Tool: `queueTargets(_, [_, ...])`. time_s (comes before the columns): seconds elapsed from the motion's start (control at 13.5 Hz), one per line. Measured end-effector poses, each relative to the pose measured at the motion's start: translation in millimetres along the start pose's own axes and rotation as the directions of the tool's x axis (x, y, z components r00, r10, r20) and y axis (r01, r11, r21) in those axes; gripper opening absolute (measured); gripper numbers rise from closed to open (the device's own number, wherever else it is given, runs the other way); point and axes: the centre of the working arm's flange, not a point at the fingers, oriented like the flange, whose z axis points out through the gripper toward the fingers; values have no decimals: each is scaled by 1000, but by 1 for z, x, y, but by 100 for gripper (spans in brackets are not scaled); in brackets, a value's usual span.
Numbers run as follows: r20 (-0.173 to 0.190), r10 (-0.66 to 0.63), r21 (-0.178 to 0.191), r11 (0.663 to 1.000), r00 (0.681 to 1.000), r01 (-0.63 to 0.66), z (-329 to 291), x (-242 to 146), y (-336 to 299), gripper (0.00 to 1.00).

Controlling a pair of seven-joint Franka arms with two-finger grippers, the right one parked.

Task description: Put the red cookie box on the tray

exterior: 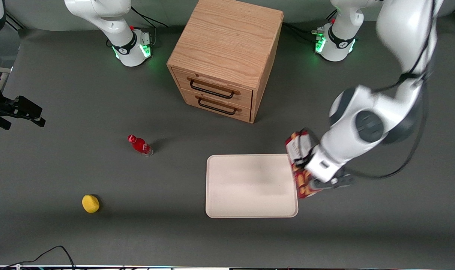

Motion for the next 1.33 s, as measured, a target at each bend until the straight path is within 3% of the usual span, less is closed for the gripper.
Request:
queueTargets(0.15, [-23,32,0,999,999,-32,62,6,-3,10])
queueTargets(0.3, [-41,77,31,997,996,-75,98,6,-9,10])
queueTargets(0.44, [-40,94,54,994,995,-92,109,5,-12,26])
queueTargets(0.59, [-27,89,72,994,996,-86,101,8,-14,51])
queueTargets(0.74, [23,69,114,991,997,-71,77,9,-20,72])
queueTargets(0.81, [62,52,124,990,997,-60,51,9,-23,80])
queueTargets(0.89, [130,58,115,991,990,-73,-11,7,-34,99])
queueTargets(1.19, [233,98,111,986,968,-126,-190,-13,-137,100])
queueTargets(1.33, [251,122,116,981,960,-155,-262,-45,-189,100])
